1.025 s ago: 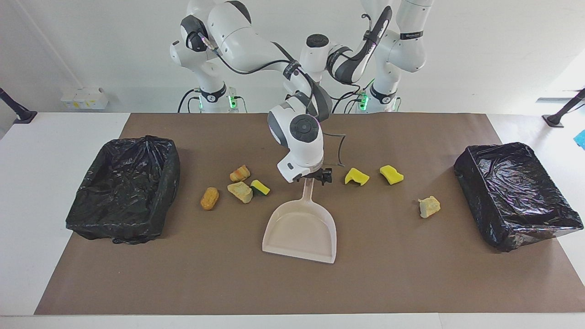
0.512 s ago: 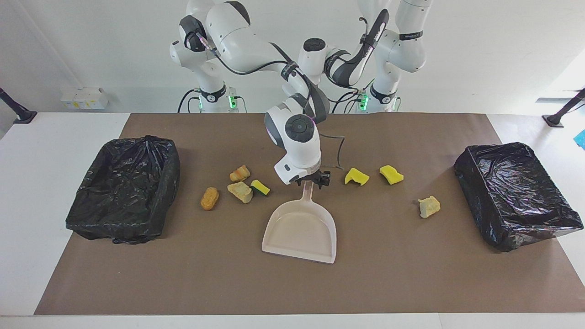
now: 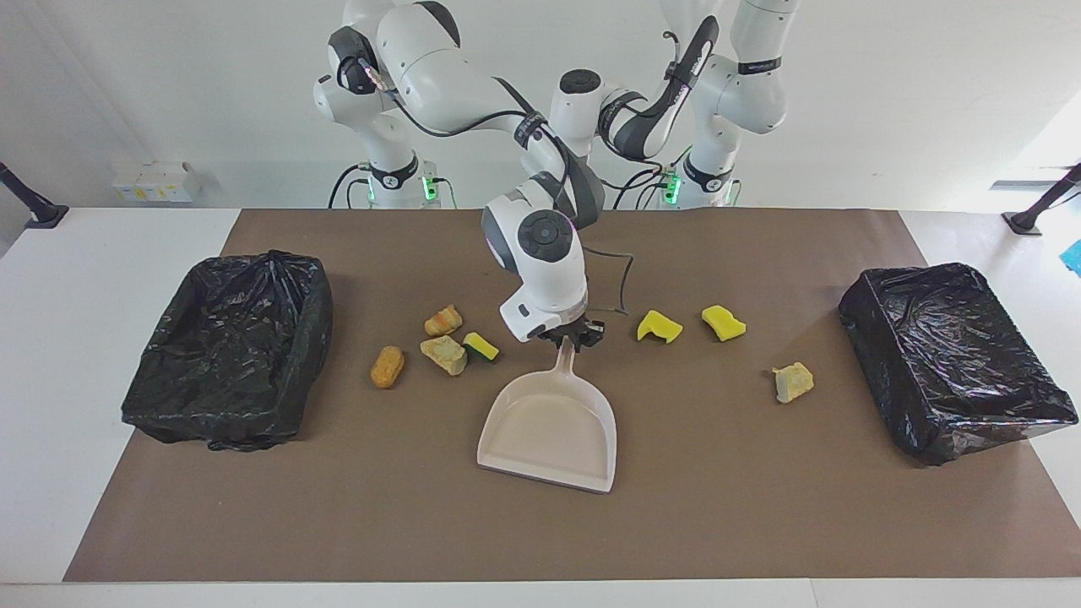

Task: Sweep and dump trash in bin
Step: 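Lift the dustpan with the right gripper while the left gripper grasps the brush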

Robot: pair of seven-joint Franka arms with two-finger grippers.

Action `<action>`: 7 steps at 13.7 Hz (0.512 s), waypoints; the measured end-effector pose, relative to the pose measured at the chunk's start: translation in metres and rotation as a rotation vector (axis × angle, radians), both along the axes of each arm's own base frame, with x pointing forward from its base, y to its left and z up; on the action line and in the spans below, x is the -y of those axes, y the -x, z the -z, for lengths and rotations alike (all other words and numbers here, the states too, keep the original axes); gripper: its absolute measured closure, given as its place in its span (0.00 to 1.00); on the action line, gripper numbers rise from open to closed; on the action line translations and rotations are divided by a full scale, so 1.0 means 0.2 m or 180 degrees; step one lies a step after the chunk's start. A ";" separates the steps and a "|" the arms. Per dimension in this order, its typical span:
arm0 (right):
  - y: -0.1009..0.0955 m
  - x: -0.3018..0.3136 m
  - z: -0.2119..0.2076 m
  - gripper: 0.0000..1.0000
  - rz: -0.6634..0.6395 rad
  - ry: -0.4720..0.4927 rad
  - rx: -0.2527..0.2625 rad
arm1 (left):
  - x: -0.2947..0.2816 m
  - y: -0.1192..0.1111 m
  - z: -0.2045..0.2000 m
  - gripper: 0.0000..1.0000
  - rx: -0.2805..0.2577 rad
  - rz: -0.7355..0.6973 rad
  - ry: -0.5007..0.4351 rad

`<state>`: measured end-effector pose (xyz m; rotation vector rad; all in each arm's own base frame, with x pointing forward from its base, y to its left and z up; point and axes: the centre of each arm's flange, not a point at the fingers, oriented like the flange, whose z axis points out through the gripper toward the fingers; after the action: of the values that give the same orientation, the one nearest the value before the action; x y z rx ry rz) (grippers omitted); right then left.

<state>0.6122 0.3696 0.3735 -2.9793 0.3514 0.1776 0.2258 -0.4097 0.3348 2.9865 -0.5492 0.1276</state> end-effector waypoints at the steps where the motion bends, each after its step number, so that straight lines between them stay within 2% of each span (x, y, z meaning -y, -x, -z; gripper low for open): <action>1: -0.01 0.07 -0.09 0.69 -0.0144 -0.0016 0.0003 | 0.00 0.00 0.00 0.74 0.0004 0.0007 0.0003; 4: -0.01 0.32 -0.39 0.69 -0.0587 -0.0113 -0.0007 | 0.00 0.00 0.00 0.74 0.0006 0.0008 0.0007; 7: 0.02 0.69 -0.64 0.69 -0.1271 -0.0206 0.0089 | 0.00 -0.01 -0.02 0.74 -0.0010 -0.0007 -0.0020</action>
<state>0.6086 0.2315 0.5016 -2.9480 -0.2521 0.1823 0.2279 -0.4096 0.3397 2.9931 -0.5470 0.1216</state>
